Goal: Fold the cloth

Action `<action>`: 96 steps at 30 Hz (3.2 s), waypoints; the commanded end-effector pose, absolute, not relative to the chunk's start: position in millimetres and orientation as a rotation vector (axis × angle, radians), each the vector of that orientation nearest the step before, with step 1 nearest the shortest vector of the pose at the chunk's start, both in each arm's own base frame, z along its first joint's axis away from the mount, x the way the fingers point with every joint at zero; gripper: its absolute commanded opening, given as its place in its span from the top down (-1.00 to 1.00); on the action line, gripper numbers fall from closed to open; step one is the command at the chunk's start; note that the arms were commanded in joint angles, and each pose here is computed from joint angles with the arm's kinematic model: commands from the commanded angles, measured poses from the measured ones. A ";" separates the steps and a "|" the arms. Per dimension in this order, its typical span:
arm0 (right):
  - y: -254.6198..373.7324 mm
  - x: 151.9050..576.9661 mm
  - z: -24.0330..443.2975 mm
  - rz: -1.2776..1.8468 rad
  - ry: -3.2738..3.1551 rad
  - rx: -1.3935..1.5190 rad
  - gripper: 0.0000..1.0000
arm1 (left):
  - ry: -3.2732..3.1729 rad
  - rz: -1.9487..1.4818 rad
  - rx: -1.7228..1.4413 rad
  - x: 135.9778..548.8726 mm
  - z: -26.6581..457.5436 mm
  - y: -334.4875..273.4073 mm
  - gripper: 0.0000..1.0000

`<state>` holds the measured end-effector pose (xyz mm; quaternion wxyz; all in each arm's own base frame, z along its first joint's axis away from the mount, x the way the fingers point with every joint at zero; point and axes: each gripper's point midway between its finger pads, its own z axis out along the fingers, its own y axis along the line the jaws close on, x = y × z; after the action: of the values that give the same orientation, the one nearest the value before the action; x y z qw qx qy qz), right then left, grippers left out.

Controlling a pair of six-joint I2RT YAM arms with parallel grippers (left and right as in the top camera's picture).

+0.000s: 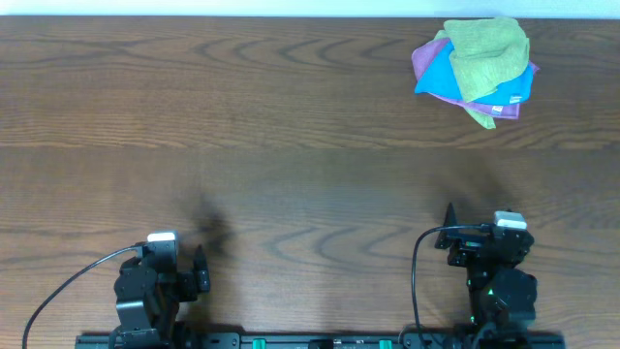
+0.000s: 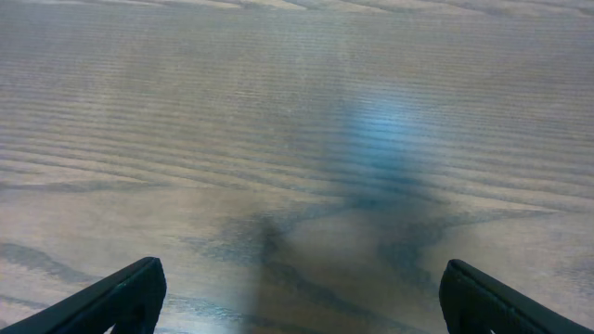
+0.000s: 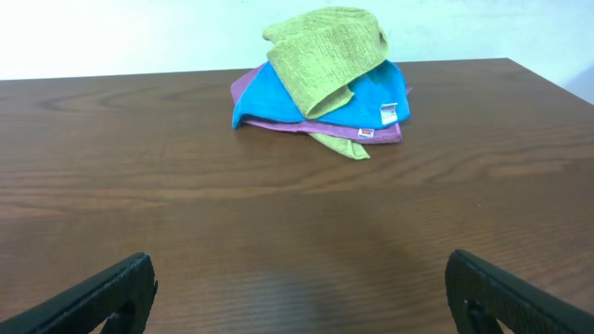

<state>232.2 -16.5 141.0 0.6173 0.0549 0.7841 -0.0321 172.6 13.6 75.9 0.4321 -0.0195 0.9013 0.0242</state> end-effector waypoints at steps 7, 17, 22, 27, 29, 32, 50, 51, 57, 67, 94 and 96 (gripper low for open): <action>-16.3 231.9 141.3 -0.071 1.798 0.132 -0.99 | 2.323 0.072 -0.048 163.7 53.0 14.6 -0.91; -16.3 231.9 141.3 -0.071 1.798 0.132 -0.99 | 2.323 0.072 -0.049 163.7 53.0 14.6 -0.91; -16.5 231.9 141.3 -0.073 1.798 0.132 -0.98 | 2.323 0.072 -0.048 163.7 53.0 14.6 -0.91; -16.5 231.9 141.3 -0.073 1.798 0.132 -0.99 | 2.323 0.072 -0.048 163.6 52.9 14.5 -0.91; -16.3 231.9 141.3 -0.071 1.798 0.132 -0.99 | 2.323 0.072 -0.048 163.7 53.0 14.6 -0.91; -15.9 231.8 145.5 -0.068 1.793 0.131 -0.99 | 2.323 0.072 -0.048 163.7 52.8 14.5 -0.91; -60.6 303.2 238.5 -0.060 2.125 0.441 -0.98 | 2.323 0.072 -0.048 163.7 53.0 14.6 -0.91; -63.2 311.6 241.3 -0.055 2.142 0.457 -0.98 | 2.323 0.072 -0.049 163.7 53.0 14.6 -0.91; -82.8 378.3 250.0 -0.037 2.243 0.506 -0.98 | 2.323 0.072 -0.048 163.6 52.9 14.5 -0.91; -104.6 478.5 201.1 -0.033 2.357 0.499 -0.98 | 2.323 0.072 -0.049 163.7 53.0 14.6 -0.91; -111.1 572.0 100.9 0.059 2.276 0.473 -0.42 | 2.323 0.072 -0.048 163.7 53.0 14.6 -0.91; -111.5 574.8 104.2 0.060 2.259 0.469 -0.02 | 2.323 0.072 -0.048 163.7 53.0 14.6 -0.91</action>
<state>569.0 -108.2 97.5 0.3935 0.1805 0.9012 0.0197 172.7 13.5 75.8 0.4323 -0.0191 0.9012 0.0240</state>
